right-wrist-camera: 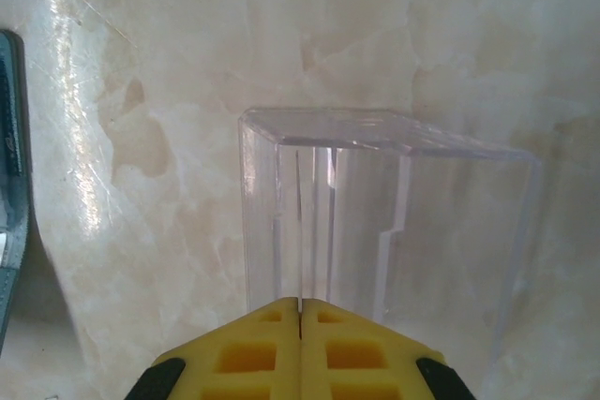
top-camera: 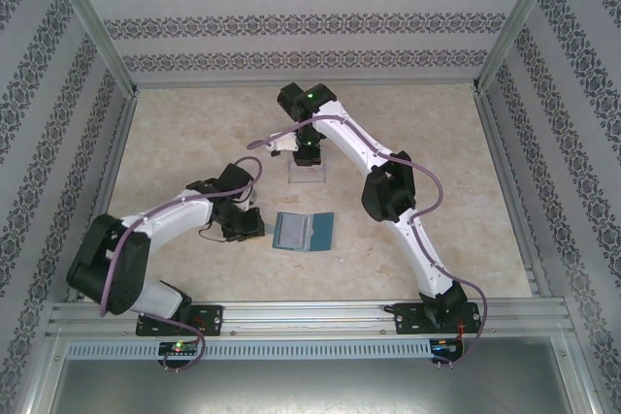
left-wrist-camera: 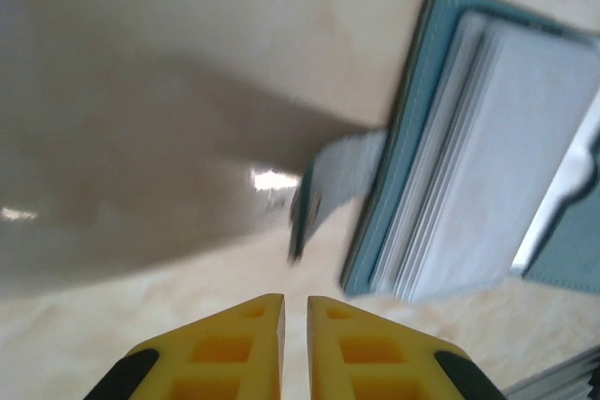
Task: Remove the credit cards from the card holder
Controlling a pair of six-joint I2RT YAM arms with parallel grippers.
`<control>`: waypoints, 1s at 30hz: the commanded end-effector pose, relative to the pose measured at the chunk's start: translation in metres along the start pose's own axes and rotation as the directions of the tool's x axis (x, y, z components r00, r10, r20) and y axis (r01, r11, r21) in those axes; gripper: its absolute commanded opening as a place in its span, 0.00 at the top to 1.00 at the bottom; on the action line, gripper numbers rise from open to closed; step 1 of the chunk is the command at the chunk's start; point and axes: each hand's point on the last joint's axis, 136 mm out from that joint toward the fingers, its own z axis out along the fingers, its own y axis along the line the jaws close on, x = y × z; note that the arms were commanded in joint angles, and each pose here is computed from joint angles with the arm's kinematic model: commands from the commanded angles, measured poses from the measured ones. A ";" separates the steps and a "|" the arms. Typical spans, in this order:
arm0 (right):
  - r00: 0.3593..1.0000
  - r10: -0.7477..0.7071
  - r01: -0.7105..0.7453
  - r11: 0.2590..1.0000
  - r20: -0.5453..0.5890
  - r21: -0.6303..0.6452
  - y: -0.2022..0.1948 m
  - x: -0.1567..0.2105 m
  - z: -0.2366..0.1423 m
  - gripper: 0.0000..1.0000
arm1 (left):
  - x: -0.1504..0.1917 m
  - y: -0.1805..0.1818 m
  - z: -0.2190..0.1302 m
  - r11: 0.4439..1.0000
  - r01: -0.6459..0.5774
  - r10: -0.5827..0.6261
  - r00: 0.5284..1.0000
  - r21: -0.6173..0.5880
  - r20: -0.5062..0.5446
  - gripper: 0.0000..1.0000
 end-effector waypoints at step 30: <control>0.995 0.070 -0.075 0.996 0.076 0.057 -0.023 0.002 -0.009 0.75 | -0.048 -0.046 0.001 1.000 -0.016 0.014 0.995 0.024 0.097 0.87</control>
